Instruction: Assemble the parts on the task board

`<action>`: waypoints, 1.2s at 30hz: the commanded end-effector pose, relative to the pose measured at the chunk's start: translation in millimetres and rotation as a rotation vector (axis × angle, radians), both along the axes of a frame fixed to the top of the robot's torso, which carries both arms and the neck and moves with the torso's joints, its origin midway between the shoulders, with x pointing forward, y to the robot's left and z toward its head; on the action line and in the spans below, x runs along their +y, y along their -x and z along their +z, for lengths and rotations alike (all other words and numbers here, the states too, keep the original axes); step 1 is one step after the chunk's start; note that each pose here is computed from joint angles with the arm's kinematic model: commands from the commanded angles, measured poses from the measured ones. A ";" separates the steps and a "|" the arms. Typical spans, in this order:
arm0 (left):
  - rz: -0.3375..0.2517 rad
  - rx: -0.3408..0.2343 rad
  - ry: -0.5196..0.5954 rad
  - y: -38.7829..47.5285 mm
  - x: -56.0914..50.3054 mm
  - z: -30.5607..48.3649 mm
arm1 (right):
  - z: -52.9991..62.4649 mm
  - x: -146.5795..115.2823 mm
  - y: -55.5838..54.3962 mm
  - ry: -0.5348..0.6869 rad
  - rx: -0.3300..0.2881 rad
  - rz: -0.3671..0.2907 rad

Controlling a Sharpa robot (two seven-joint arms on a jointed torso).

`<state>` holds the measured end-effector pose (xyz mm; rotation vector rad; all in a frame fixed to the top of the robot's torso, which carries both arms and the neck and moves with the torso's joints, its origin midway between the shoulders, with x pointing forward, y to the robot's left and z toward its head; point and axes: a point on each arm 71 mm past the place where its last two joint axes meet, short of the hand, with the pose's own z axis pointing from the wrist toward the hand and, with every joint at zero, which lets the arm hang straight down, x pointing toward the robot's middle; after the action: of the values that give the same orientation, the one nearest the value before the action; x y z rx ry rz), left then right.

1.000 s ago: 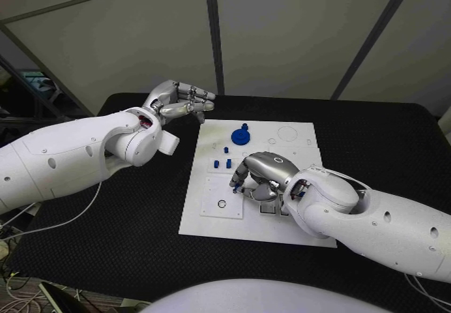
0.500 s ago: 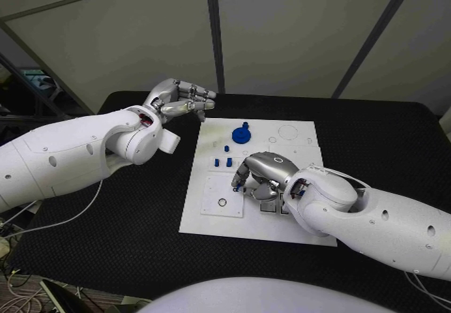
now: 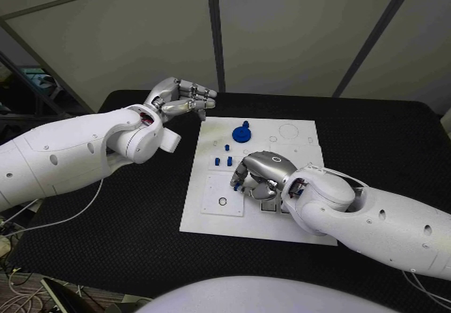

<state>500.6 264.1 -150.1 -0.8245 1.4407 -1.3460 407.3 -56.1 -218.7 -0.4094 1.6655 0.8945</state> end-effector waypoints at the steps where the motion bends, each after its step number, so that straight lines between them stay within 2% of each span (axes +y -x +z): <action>1: -0.012 0.002 0.006 -0.1 -1.4 0.8 | -0.7 1.1 0.4 0.018 -0.002 0.005; 18: -0.015 0.006 0.005 0.0 -1.7 0.6 | -3.8 4.6 1.2 0.094 -0.017 0.014; 36: -0.013 0.010 0.003 -0.6 -0.5 0.0 | 1.6 2.9 1.7 0.045 -0.065 0.002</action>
<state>501.2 264.6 -150.9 -0.8281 1.4491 -1.3449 406.0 -53.5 -220.7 -0.4746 1.6670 0.8354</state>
